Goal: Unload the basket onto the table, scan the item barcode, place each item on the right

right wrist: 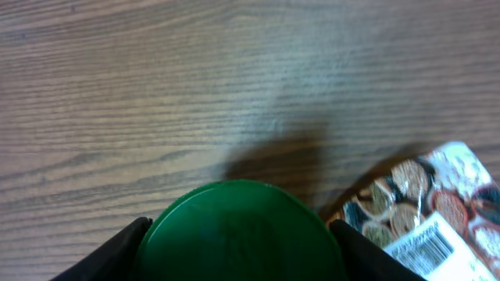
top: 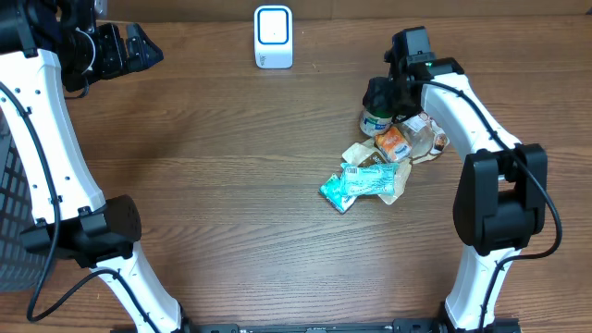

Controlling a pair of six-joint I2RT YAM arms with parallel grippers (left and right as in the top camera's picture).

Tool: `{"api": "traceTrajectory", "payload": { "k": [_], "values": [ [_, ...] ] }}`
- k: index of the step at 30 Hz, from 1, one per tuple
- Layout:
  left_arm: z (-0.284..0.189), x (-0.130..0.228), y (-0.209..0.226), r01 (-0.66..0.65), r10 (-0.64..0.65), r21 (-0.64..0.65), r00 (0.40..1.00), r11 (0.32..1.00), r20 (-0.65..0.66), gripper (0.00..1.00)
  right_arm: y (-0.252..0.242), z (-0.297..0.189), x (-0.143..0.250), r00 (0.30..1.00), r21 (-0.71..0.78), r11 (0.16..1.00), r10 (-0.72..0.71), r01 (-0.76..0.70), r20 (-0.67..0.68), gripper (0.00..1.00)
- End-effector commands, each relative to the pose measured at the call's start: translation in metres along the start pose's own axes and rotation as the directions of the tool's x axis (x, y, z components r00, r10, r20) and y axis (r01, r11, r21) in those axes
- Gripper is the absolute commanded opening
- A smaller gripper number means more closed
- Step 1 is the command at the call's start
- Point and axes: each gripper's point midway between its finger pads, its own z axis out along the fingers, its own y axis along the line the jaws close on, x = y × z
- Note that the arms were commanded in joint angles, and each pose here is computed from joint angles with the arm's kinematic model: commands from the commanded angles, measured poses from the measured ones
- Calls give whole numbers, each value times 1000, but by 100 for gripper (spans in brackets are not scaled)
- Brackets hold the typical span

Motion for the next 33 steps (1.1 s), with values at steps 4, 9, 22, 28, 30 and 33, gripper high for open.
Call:
{"api": "traceTrajectory", "payload": {
  "k": [4,9,22,28,30,33],
  "values": [
    [0,0,-1,-3,3,1,1000,1000,0,100,15,-13,-2,1000,-54,998,-12,12,4,100],
    [0,0,0,-3,3,1,1000,1000,0,100,37,-92,-31,992,-122,992,-22,37,124,100],
    [0,0,-1,-3,3,1,1000,1000,0,100,60,-419,32,796,-221,954,-28,202,604,100],
    [0,0,0,-3,3,1,1000,1000,0,100,9,-463,101,771,-119,992,38,49,636,100],
    [0,0,0,-3,3,1,1000,1000,0,100,-4,-472,116,756,-103,995,71,-4,650,100],
    [0,0,0,-3,3,1,1000,1000,0,100,-23,-486,125,697,-70,995,96,-66,710,100]
  ]
}}
